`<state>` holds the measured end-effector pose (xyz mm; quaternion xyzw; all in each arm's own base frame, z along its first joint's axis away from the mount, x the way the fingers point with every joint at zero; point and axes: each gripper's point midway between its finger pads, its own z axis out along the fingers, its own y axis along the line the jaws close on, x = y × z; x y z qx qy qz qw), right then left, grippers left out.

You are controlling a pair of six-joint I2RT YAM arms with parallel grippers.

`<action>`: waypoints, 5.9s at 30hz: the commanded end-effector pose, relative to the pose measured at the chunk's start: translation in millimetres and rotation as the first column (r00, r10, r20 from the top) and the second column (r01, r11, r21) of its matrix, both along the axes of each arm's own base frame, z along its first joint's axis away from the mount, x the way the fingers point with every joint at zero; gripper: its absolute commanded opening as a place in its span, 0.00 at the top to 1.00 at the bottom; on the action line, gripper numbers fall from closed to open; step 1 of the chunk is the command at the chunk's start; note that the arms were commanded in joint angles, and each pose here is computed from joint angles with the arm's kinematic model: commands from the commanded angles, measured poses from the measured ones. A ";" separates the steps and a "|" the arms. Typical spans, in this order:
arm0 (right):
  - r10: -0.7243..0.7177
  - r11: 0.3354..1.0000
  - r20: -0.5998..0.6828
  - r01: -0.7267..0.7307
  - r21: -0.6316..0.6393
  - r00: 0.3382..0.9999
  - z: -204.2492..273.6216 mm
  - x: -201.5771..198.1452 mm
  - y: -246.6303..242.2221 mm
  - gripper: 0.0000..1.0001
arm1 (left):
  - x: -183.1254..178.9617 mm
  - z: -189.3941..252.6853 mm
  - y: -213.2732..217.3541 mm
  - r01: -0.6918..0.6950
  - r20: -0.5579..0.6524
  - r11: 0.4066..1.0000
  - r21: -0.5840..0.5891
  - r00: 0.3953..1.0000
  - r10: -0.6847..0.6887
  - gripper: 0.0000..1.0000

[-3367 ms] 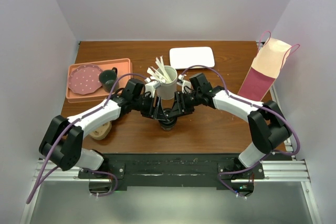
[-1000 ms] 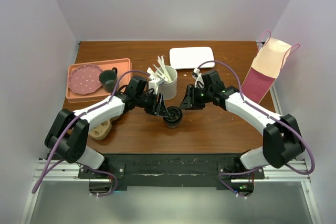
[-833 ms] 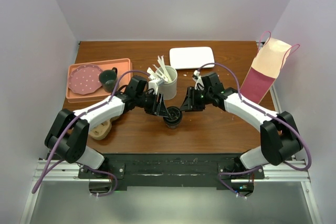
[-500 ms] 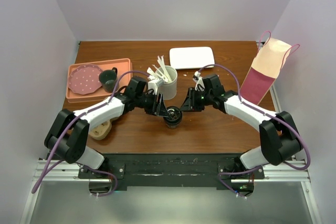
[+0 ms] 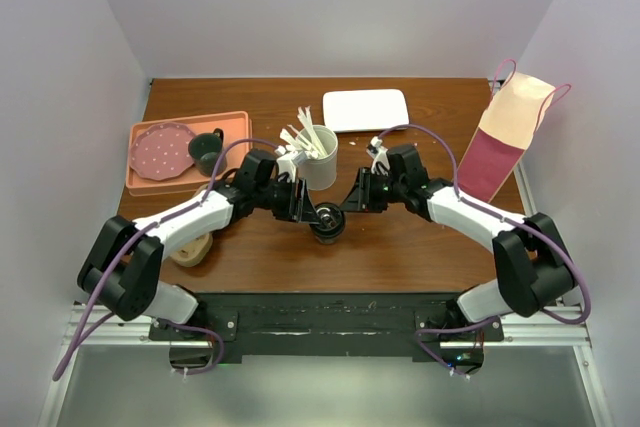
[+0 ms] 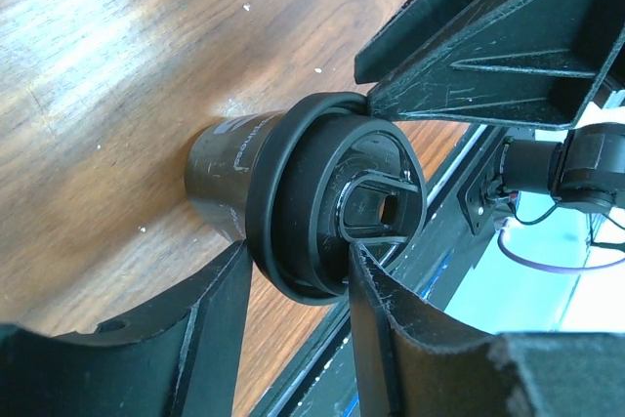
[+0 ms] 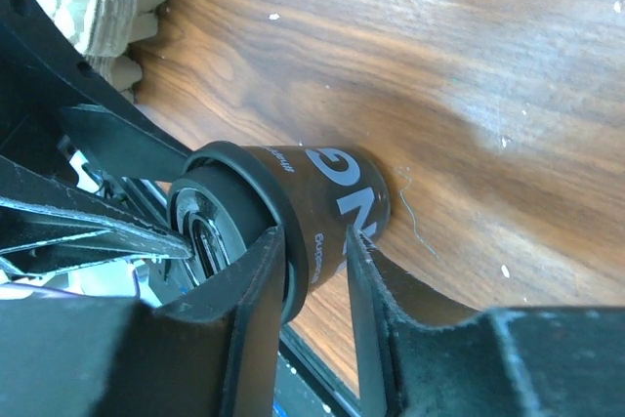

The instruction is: Pack the takeout coffee

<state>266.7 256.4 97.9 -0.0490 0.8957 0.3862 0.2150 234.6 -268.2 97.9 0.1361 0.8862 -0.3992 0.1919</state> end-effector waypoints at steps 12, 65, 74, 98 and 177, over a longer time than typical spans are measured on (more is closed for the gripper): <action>-0.026 0.997 -0.002 0.026 -0.079 1.000 31.4 -26.7 -24.5 0.46 | -35.7 -69.7 50.4 -0.057 -0.184 0.952 0.302 0.976 0.116 0.53; 0.190 0.977 -0.130 -0.200 -0.070 0.973 -39.2 -46.9 11.8 0.55 | -25.4 -52.1 43.1 -0.067 -0.150 0.955 0.288 0.982 0.114 0.46; 0.239 0.960 -0.193 -0.261 -0.100 0.952 -46.7 -47.8 12.9 0.57 | -6.2 -41.8 50.6 -0.080 -0.109 0.962 0.262 0.988 0.112 0.41; 0.258 0.956 -0.194 -0.279 -0.091 0.947 -38.1 -46.1 16.6 0.59 | 25.3 7.5 37.7 -0.020 -0.002 1.000 0.005 1.000 0.020 0.38; 0.279 0.951 -0.241 -0.303 -0.068 0.930 -61.7 -51.6 31.3 0.54 | 30.9 12.4 43.5 -0.015 -0.043 0.998 0.062 0.999 0.018 0.44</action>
